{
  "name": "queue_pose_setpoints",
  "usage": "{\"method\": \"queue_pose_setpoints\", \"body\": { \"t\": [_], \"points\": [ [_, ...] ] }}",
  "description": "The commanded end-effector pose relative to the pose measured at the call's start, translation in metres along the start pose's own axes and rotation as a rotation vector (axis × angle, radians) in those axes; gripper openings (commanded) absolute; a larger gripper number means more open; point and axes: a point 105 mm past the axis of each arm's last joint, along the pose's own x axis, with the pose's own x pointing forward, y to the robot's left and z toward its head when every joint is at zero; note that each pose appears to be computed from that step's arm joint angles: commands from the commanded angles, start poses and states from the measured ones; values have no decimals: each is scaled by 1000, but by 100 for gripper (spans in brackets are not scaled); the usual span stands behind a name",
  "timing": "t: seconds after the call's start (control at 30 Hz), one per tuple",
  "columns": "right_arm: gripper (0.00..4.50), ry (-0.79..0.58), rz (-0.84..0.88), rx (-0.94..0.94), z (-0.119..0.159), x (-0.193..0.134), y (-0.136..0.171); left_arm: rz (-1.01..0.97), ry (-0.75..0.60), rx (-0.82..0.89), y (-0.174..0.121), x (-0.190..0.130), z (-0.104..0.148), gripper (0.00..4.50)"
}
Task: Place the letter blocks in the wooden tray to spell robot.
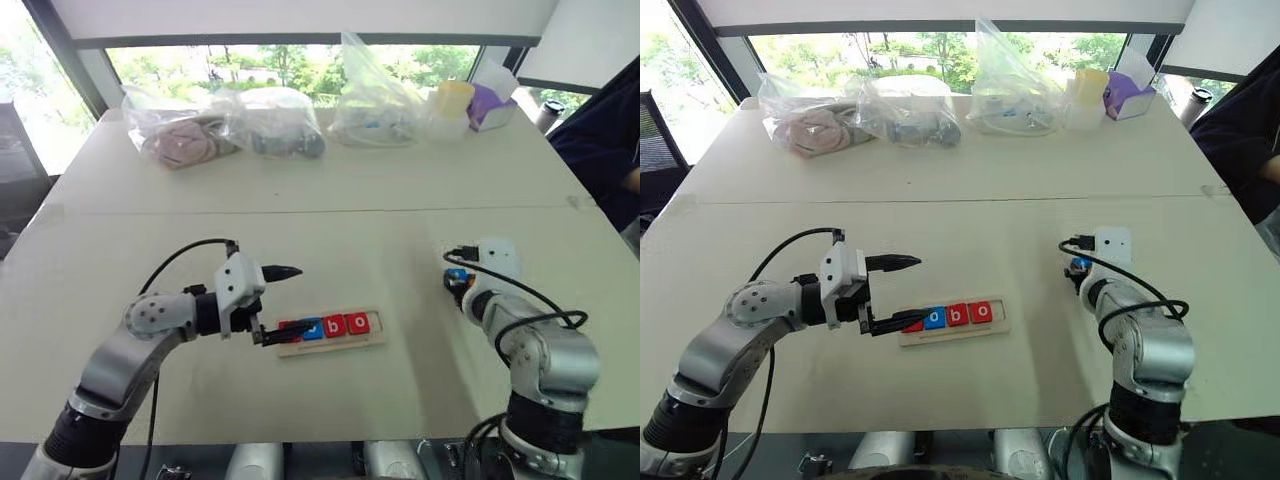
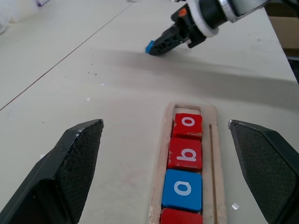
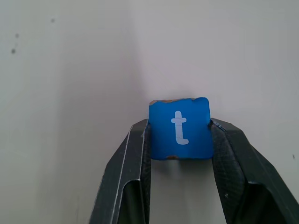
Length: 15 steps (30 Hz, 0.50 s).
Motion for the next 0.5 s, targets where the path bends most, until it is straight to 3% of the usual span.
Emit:
{"method": "queue_pose_setpoints", "body": {
  "t": [0.03,0.2,0.4,0.43,0.5],
  "points": [
    [116,78,82,-42,-18,-23,8,-5,-34,50,-3,0,11,450],
    [116,88,210,-116,-29,-46,18,-15,-36,48,-2,1,10,450],
    [116,79,252,-129,-27,-48,25,-20,-41,49,-1,3,11,450],
    [223,78,253,-129,-27,-48,26,-20,-41,50,-1,3,10,450],
    [313,78,290,-162,-23,-49,29,-20,-39,49,-1,1,10,450]
  ]
}}
